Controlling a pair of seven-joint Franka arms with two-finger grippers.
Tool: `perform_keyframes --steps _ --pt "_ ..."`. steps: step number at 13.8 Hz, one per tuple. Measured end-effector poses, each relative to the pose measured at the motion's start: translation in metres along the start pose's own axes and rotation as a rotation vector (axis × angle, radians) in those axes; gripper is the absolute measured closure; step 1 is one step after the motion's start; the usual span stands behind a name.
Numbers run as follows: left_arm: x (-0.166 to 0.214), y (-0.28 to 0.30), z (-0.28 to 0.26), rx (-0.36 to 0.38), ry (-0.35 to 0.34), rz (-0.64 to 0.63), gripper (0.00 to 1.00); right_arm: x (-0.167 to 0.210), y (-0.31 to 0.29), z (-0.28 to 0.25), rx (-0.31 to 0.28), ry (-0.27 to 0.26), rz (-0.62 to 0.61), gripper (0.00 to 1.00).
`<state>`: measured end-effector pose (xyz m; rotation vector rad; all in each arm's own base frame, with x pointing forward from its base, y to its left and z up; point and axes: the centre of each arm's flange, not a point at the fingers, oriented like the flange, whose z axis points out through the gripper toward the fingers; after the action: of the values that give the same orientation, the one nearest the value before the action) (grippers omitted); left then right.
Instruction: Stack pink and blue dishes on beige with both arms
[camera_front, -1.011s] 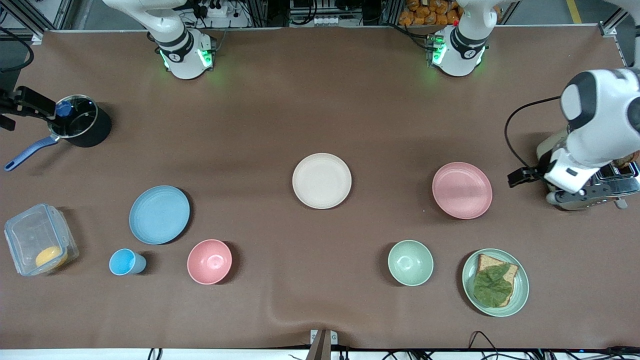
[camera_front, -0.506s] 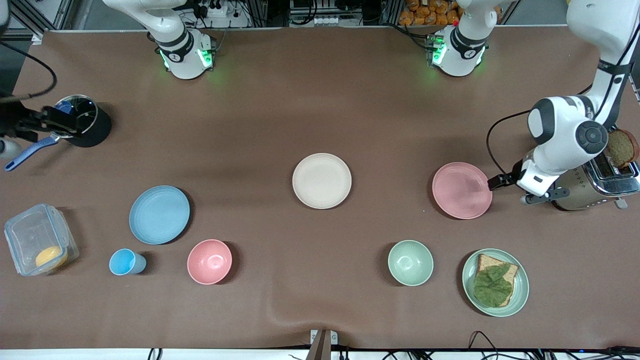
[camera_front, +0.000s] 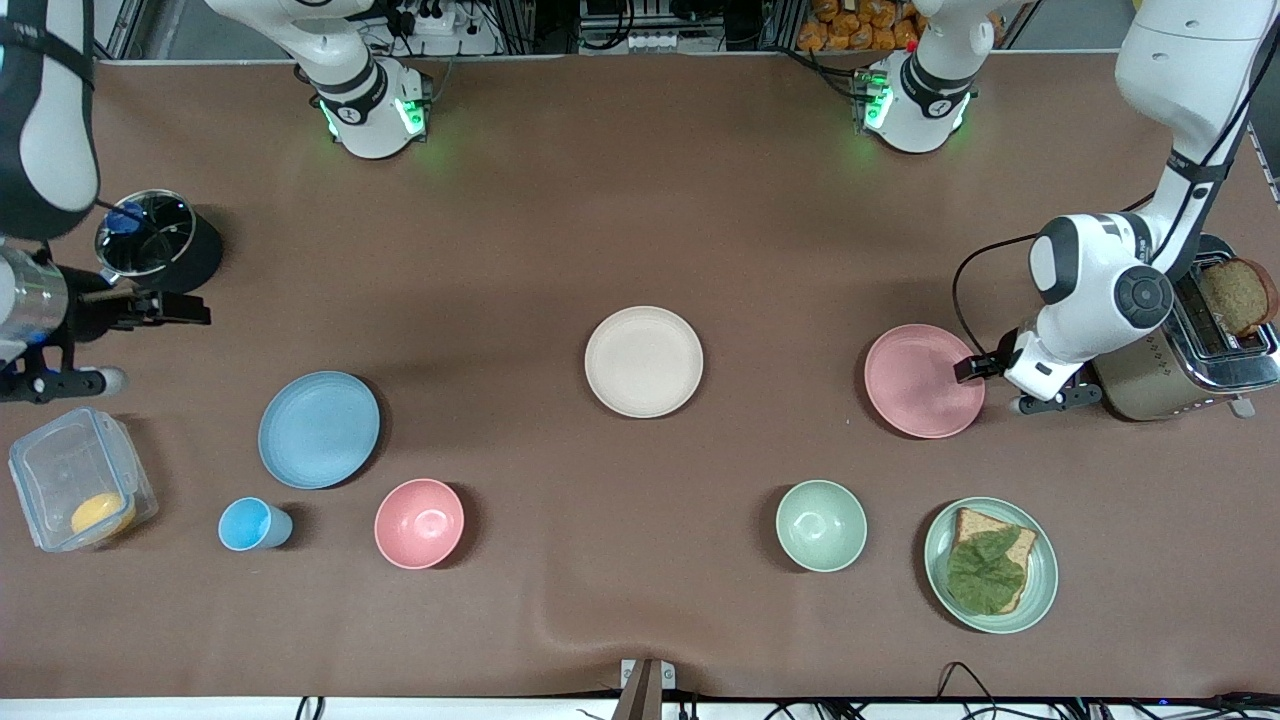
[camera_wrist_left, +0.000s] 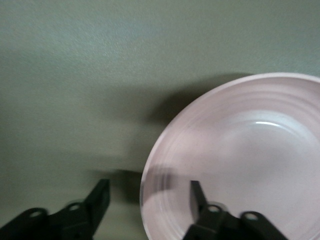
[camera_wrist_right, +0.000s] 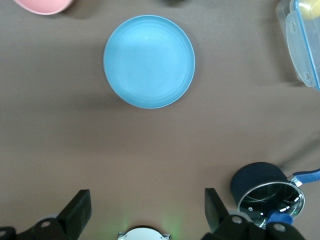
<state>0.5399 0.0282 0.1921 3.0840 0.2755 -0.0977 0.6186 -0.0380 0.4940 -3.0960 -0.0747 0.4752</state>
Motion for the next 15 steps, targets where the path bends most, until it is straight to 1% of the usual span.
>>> perform_keyframes --steps 1,2,3,6,7,9,11,12,13,15 --pt "-0.001 0.000 0.004 -0.001 -0.005 0.000 0.33 0.011 0.006 0.013 -0.001 0.005 0.008 0.00" --pt "-0.001 0.000 0.007 -0.002 -0.007 -0.001 0.41 0.021 0.010 0.027 -0.002 0.006 0.013 0.00" --pt "-0.001 0.000 0.009 -0.003 -0.007 -0.001 0.50 0.028 0.013 0.041 -0.003 0.006 0.016 0.00" --pt "0.004 -0.001 0.003 -0.005 0.013 -0.003 0.84 0.036 0.014 0.071 -0.003 -0.002 0.017 0.00" --pt "0.007 0.000 -0.005 -0.006 0.029 -0.002 0.89 0.037 0.014 0.077 -0.003 0.002 0.018 0.00" --pt "0.012 0.009 -0.031 -0.008 0.077 0.013 0.90 0.039 0.015 0.091 -0.004 0.010 0.019 0.00" --pt "0.011 0.033 -0.064 -0.016 0.119 0.054 0.95 0.041 0.016 0.106 -0.005 0.017 0.020 0.00" --pt "0.007 0.051 -0.082 -0.031 0.124 0.066 0.95 0.041 0.018 0.114 -0.005 0.026 0.022 0.00" --pt "0.002 0.070 -0.100 -0.061 0.119 0.063 0.95 0.040 0.019 0.121 -0.006 0.035 0.024 0.00" --pt "-0.017 0.114 -0.132 -0.131 0.093 0.037 0.95 0.037 0.020 0.132 -0.005 0.046 0.026 0.00"
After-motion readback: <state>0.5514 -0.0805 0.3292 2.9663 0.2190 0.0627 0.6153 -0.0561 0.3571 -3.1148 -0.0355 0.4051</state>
